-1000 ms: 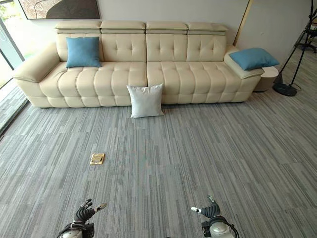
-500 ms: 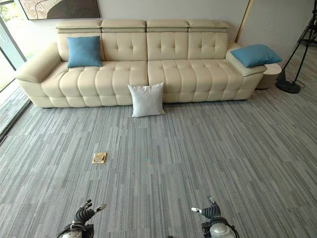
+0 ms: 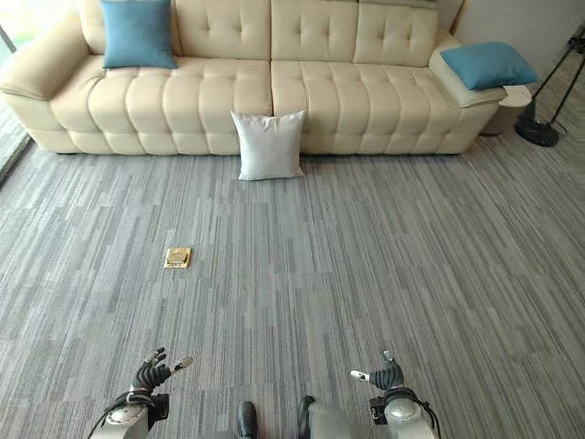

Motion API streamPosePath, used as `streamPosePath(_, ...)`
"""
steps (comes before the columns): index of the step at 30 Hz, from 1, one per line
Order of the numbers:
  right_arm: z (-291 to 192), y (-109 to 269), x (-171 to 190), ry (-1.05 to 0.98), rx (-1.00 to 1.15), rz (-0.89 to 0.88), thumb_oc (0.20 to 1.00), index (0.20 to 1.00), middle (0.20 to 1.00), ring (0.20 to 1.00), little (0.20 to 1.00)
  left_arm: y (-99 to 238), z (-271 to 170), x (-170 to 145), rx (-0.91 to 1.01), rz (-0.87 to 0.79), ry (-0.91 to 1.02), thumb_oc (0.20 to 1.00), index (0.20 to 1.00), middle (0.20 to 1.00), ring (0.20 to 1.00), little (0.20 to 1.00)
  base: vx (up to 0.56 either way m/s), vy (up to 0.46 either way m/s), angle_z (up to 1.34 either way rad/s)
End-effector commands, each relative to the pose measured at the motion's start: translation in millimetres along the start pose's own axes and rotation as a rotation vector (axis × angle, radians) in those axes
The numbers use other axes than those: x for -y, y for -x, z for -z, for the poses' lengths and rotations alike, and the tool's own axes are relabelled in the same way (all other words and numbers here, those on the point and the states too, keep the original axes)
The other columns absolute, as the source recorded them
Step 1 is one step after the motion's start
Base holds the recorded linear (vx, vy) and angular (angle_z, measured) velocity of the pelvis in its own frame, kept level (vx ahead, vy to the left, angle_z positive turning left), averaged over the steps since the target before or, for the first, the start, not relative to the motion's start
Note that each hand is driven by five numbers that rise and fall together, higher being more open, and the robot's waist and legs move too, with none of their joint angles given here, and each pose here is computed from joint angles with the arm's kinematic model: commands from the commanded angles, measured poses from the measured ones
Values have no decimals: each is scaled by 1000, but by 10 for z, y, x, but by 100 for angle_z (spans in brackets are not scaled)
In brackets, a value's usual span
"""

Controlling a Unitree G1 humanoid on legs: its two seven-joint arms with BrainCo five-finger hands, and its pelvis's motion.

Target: Pick up all the scattered cushions and arrange them neatly on the sofa.

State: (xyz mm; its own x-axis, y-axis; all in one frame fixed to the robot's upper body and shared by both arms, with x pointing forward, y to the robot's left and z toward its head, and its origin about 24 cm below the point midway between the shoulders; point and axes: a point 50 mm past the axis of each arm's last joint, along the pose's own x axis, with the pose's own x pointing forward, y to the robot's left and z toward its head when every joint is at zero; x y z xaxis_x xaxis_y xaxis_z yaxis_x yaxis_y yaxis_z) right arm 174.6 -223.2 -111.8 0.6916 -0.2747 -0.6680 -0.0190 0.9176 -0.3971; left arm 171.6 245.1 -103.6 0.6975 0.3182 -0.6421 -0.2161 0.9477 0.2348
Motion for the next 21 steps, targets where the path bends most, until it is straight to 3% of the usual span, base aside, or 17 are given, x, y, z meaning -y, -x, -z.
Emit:
streamPosePath(1, -125, -48, 77, 26, 45, 17, 1000, 1000, 1000, 1000, 1000, -14, -162, -23, 88, -1, -52, 1000, 1000, 1000, 1000, 1000, 223, -57, 12)
streamPosePath(14, -103, -62, 265, 13, 45, 72, 1000, 1000, 1000, 1000, 1000, -33, -246, 116, 106, 41, 7, 1000, 1000, 1000, 1000, 1000, 234, -154, 20)
streamPosePath(21, -81, -60, 327, 53, 43, 81, 1000, 1000, 1000, 1000, 1000, -6, -131, 88, 65, 35, -22, 1000, 1000, 1000, 1000, 1000, 262, 4, -5)
